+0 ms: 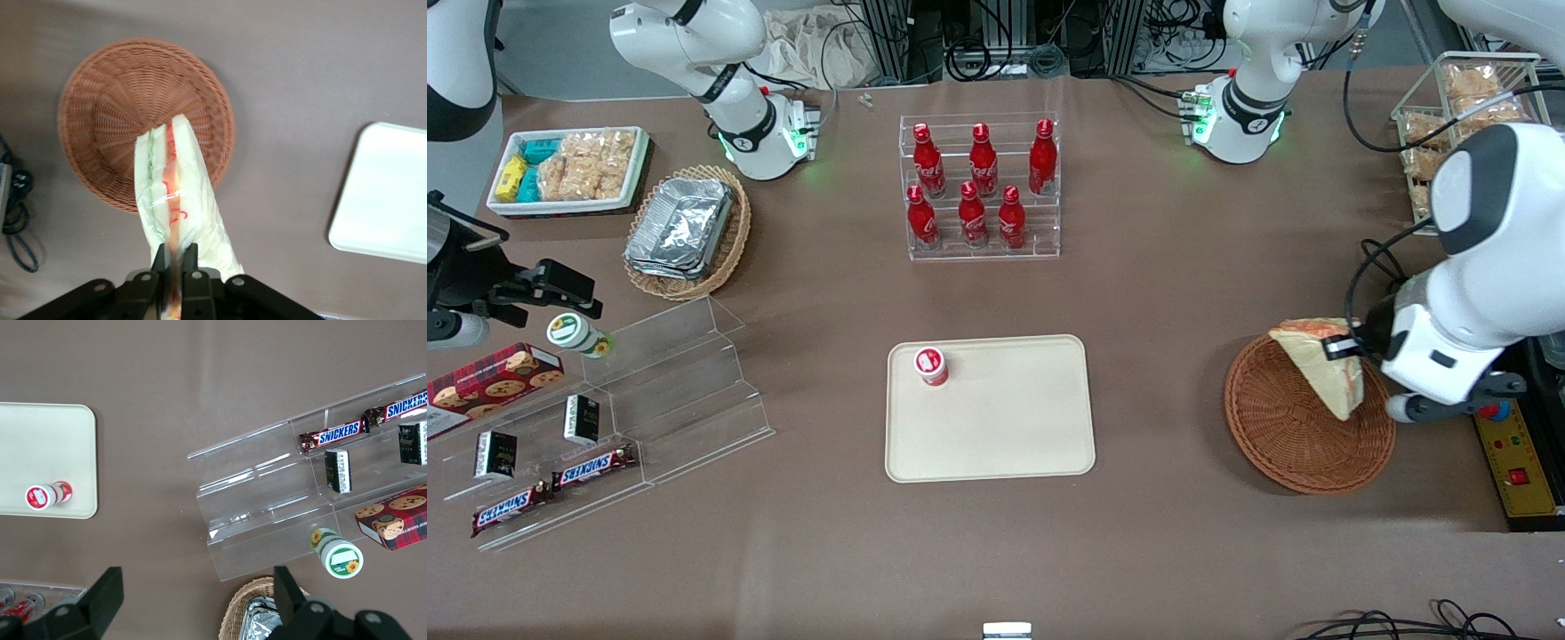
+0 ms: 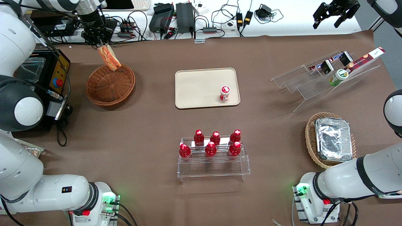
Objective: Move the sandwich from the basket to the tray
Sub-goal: 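Lift the sandwich out of the basket with the left gripper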
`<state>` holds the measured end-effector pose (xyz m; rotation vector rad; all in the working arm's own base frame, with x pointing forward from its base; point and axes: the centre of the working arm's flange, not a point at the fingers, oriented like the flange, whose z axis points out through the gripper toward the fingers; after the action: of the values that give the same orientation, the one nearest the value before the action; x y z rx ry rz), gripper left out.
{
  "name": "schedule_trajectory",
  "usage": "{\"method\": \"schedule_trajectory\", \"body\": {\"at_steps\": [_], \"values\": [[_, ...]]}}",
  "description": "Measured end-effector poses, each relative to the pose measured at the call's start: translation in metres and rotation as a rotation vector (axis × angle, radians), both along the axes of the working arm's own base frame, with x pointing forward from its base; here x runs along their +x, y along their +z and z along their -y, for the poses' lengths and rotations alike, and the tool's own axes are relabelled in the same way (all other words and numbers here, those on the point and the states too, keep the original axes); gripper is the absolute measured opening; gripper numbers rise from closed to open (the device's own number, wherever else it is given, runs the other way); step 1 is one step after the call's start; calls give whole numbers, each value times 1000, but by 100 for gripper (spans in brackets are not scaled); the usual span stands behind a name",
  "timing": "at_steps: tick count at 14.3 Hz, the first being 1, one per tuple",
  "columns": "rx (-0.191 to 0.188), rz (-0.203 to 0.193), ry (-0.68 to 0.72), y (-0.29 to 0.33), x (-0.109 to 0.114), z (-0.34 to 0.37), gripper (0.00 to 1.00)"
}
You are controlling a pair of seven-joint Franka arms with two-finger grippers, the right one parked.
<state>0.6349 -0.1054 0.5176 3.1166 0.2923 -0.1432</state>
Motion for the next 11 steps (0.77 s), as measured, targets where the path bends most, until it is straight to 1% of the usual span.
{"method": "schedule_trajectory", "body": {"at_steps": [6, 11], "values": [[-31, -12, -108, 3, -17, 64, 10], [-59, -21, -225, 2, -38, 128, 10]]}}
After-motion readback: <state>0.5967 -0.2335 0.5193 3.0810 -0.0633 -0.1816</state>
